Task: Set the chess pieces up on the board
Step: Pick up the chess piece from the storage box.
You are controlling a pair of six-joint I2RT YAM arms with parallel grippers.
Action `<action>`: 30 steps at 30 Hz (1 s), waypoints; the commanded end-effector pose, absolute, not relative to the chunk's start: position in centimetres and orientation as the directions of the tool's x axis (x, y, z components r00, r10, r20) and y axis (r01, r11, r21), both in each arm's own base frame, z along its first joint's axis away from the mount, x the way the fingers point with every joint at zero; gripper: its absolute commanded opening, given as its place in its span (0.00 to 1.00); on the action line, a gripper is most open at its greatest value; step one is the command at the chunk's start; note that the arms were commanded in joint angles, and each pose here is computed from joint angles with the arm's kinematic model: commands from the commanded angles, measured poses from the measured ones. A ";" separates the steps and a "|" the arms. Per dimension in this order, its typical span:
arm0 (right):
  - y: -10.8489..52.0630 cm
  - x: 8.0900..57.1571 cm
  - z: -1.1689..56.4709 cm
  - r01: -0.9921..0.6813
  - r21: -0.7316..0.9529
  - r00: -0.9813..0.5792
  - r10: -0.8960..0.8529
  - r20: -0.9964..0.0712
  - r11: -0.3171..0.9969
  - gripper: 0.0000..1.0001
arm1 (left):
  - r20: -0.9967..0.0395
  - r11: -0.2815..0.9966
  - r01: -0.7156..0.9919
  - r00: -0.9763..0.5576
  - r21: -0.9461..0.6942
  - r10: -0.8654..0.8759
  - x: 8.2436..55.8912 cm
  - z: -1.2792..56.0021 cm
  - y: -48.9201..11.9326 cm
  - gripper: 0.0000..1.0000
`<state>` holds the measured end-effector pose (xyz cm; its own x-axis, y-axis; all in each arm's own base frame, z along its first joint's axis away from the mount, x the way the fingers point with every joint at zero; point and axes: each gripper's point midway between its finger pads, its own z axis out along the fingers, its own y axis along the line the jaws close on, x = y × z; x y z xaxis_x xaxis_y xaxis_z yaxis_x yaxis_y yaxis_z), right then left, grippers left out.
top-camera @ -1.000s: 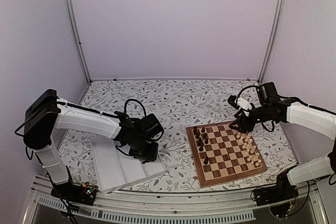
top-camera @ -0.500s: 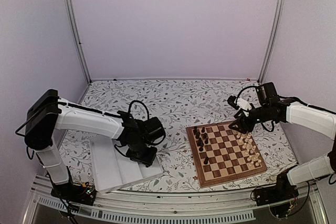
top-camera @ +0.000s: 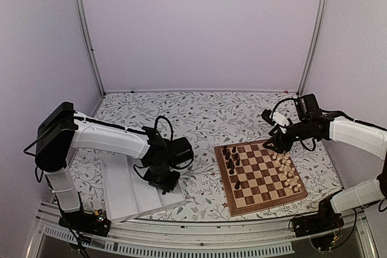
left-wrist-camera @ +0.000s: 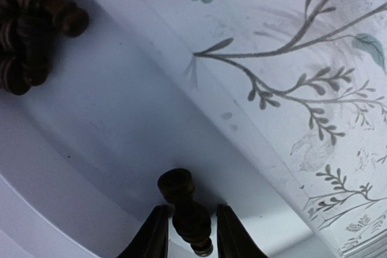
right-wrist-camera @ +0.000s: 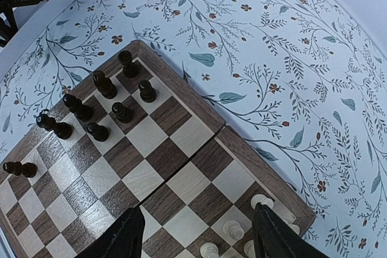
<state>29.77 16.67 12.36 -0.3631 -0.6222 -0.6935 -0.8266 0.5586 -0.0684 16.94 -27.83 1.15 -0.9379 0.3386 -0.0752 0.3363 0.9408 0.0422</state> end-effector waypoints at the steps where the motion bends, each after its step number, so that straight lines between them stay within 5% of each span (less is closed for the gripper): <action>1: 16.9 30.0 13.2 -0.831 -0.070 -0.350 -0.616 -0.706 0.552 0.64 | 0.008 0.918 0.356 -0.933 0.176 0.360 15.7 0.6 -25.0 0.26; 13: 17.2 30.1 13.8 -0.836 -0.067 -0.339 -0.609 -0.717 0.544 0.64 | -0.080 0.902 0.405 -0.904 0.152 0.420 17.3 2.8 -26.3 0.08; 23: 22.5 29.0 20.8 -0.926 0.074 -0.252 -0.463 -0.850 0.370 0.60 | -0.442 0.785 0.611 -0.679 0.103 0.586 21.9 8.7 -28.5 0.00; 30: 30.2 28.4 21.3 -0.956 0.234 -0.291 -0.472 -0.832 0.178 0.59 | -0.721 0.684 0.730 -0.480 -0.013 0.499 23.3 13.6 -30.8 0.01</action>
